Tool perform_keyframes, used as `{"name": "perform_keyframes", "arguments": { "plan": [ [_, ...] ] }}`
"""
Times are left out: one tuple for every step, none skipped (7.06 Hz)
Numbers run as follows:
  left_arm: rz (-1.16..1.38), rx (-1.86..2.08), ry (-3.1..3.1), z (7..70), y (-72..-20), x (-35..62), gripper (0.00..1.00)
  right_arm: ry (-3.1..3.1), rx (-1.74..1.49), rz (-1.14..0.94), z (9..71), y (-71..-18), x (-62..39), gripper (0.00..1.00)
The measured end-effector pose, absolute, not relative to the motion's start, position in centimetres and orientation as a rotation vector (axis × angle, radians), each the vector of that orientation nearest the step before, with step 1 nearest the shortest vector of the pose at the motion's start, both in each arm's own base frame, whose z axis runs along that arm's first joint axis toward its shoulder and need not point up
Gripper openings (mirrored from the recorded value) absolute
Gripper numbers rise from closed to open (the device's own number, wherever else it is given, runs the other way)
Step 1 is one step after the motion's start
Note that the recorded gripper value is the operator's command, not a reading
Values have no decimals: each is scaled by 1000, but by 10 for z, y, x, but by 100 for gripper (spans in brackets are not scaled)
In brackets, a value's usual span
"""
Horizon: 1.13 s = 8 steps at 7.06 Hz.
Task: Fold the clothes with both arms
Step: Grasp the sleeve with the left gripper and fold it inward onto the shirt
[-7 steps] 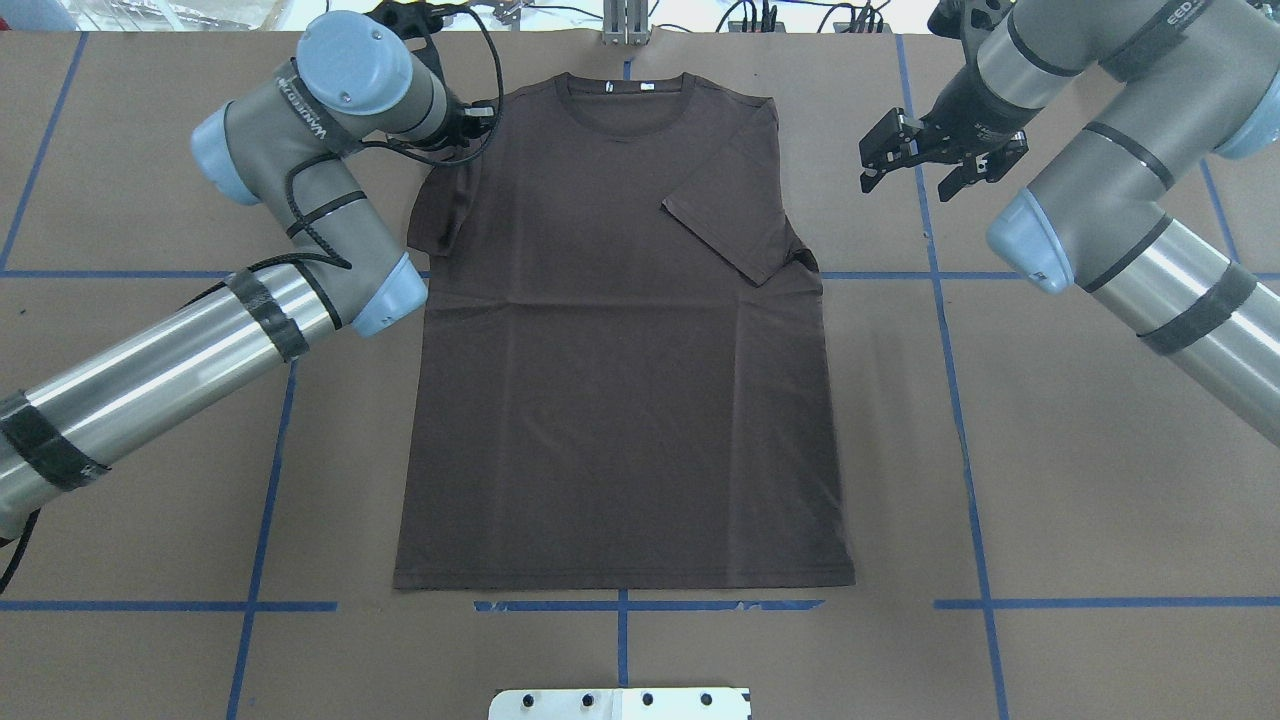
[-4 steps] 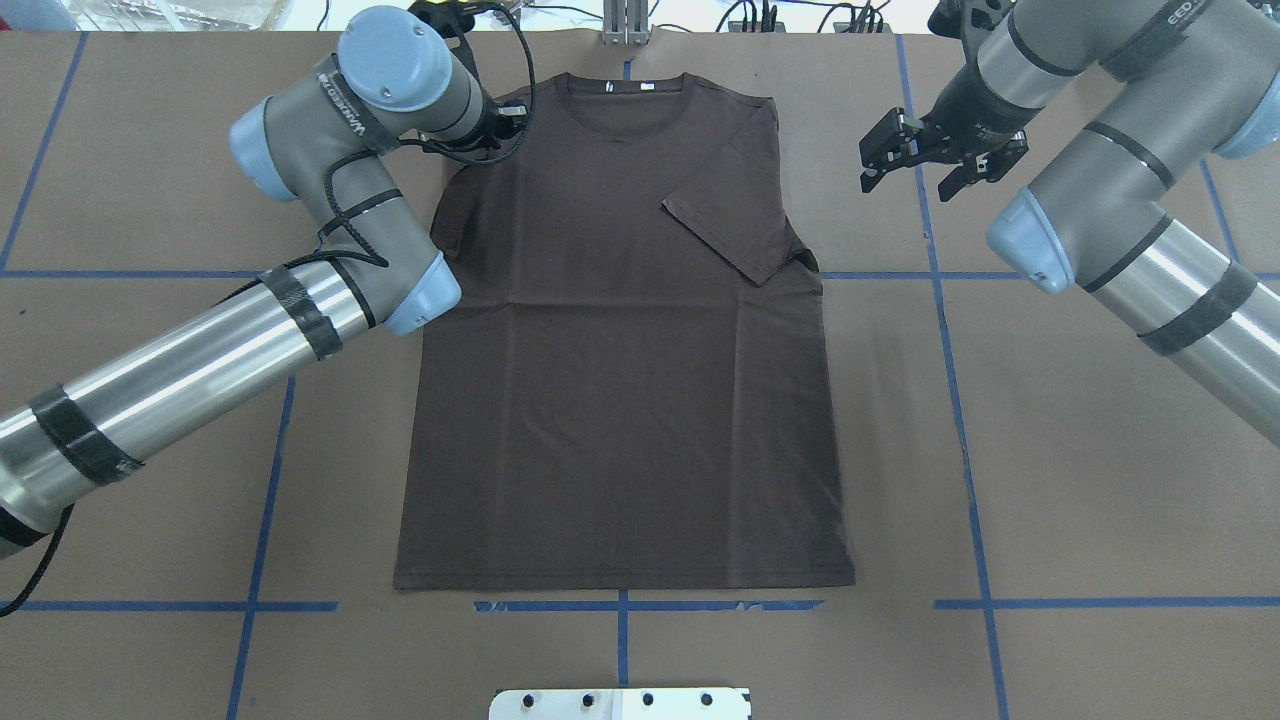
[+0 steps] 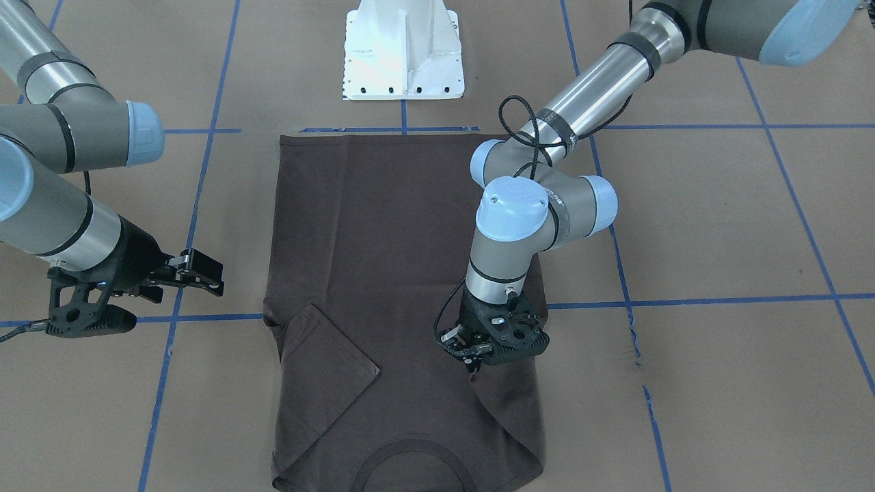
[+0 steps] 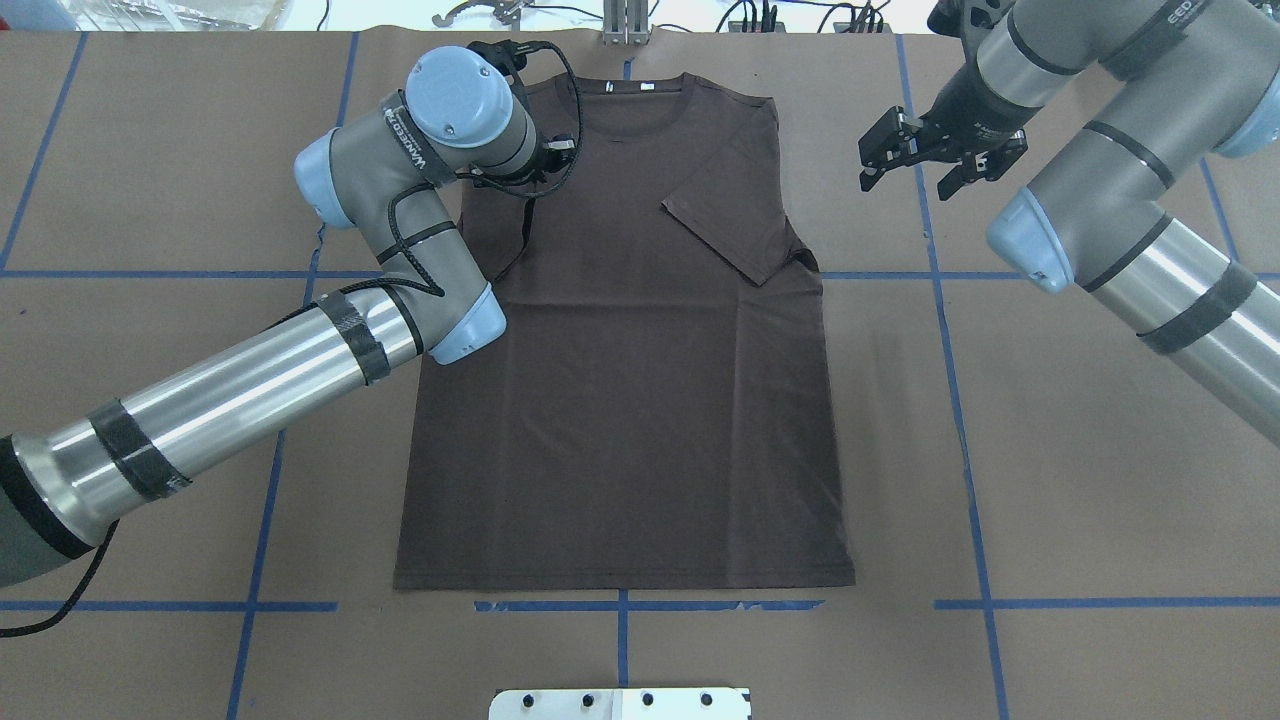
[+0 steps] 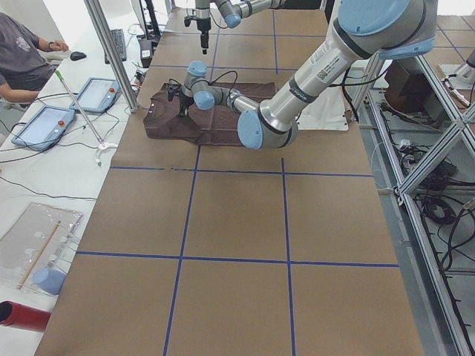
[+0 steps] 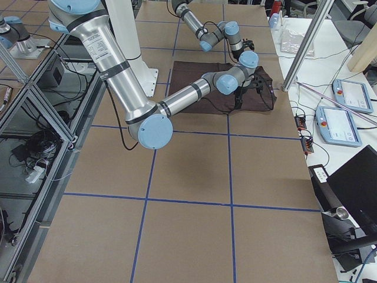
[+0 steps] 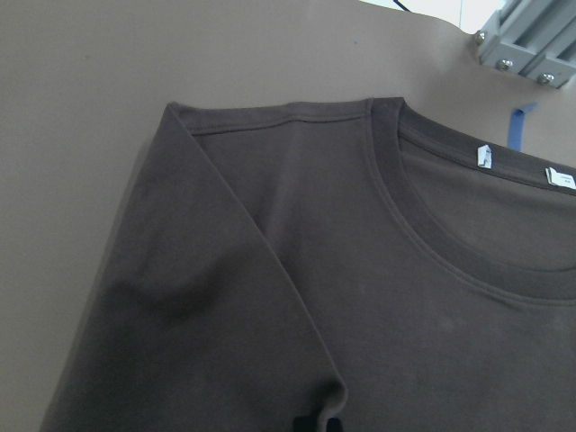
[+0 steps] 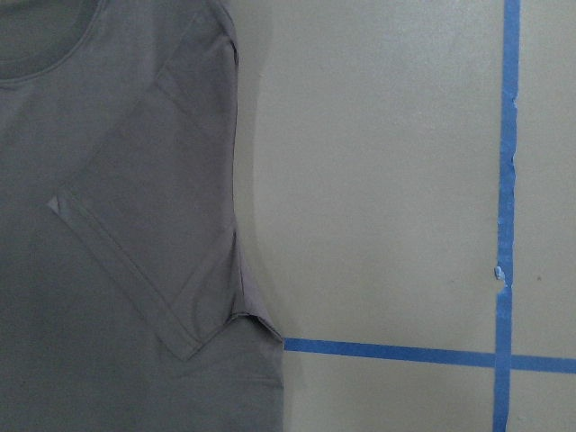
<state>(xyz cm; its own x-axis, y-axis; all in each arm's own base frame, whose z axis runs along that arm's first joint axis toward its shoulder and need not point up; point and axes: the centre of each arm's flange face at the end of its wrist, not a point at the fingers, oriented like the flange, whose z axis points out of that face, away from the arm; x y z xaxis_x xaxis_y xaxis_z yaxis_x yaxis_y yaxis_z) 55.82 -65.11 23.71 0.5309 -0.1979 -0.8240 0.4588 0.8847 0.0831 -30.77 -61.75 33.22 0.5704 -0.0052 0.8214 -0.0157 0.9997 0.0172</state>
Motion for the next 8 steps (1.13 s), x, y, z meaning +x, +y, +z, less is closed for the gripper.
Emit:
{"name": "perform_keyframes", "arguments": {
  "plan": [
    [-394, 307, 939, 233, -649, 561, 29, -963, 23, 5, 333, -618, -308, 100],
    [-391, 308, 942, 231, -647, 563, 99, -963, 23, 5, 333, -618, -308, 100],
    [-382, 311, 949, 232, -644, 567, 100, -963, 23, 4, 333, -618, -308, 100],
    [-369, 317, 964, 232, -640, 572, 100, -962, 22, 4, 334, -617, -309, 100],
    [-359, 324, 984, 228, -637, 573, 100, -962, 22, 3, 334, -616, -309, 100],
    [-341, 319, 1003, 223, -634, 572, 100, -959, 25, 9, 335, -615, -309, 100],
    [-310, 290, 1028, 219, -626, 569, 100, -950, 30, 27, 336, -605, -313, 100],
    [-277, 261, 1040, 220, -611, 557, 100, -936, 37, 41, 339, -580, -322, 100]
  ]
}}
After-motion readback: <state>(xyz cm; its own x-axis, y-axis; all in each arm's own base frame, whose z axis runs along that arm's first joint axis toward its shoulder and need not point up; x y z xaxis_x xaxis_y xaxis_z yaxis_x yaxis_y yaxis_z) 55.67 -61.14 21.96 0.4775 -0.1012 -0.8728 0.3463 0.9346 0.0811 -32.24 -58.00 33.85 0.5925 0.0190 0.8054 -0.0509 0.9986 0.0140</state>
